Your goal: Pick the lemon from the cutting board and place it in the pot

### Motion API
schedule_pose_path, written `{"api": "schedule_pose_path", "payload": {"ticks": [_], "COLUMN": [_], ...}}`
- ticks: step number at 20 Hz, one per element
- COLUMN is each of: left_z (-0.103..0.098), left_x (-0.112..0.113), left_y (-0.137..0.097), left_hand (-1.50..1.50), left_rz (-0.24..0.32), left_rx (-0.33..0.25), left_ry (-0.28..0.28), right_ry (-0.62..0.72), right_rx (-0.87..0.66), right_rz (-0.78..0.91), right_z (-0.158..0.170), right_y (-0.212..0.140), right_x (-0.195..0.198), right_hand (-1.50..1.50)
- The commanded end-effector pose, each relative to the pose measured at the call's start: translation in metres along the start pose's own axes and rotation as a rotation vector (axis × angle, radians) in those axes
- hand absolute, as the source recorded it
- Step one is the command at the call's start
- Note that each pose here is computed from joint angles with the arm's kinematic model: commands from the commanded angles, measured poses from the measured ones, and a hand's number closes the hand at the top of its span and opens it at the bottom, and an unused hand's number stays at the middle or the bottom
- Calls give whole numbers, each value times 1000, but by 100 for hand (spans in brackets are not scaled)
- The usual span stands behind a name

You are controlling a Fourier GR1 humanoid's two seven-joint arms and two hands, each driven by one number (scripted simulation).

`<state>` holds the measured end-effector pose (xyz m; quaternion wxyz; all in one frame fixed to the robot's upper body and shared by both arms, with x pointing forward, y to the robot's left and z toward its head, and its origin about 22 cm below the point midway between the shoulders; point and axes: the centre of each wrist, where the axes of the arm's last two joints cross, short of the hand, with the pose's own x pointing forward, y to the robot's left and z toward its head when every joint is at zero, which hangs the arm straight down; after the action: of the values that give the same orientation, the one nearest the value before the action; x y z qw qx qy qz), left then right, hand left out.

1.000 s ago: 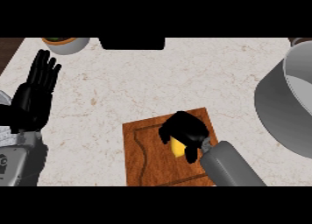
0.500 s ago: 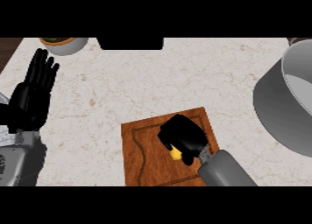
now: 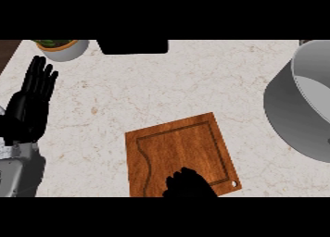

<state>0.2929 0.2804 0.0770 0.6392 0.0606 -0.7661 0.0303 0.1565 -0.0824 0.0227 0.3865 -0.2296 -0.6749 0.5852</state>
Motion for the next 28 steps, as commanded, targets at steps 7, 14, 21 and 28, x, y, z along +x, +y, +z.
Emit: {"api": "schedule_pose_path", "payload": {"ticks": [7, 14, 21, 28], "left_z": [-1, 3, -3, 2], "left_x": [-1, 0, -5, -4], "left_y": [1, -4, -11, -11], "left_hand": [0, 0, 0, 0], "left_rz": [-7, 24, 11, 12], "left_rx": [2, -31, -19, -18], "left_ry": [-6, -4, -3, -17], "right_ry": [301, 450, 594, 655], "right_rx": [-479, -710, -645, -680], "right_rz": [16, 37, 106, 62], "right_z": [74, 106, 125, 155], "right_y": [-108, -154, -170, -193], "right_x": [9, -31, -95, -193], "right_hand": [150, 150, 150, 150]}}
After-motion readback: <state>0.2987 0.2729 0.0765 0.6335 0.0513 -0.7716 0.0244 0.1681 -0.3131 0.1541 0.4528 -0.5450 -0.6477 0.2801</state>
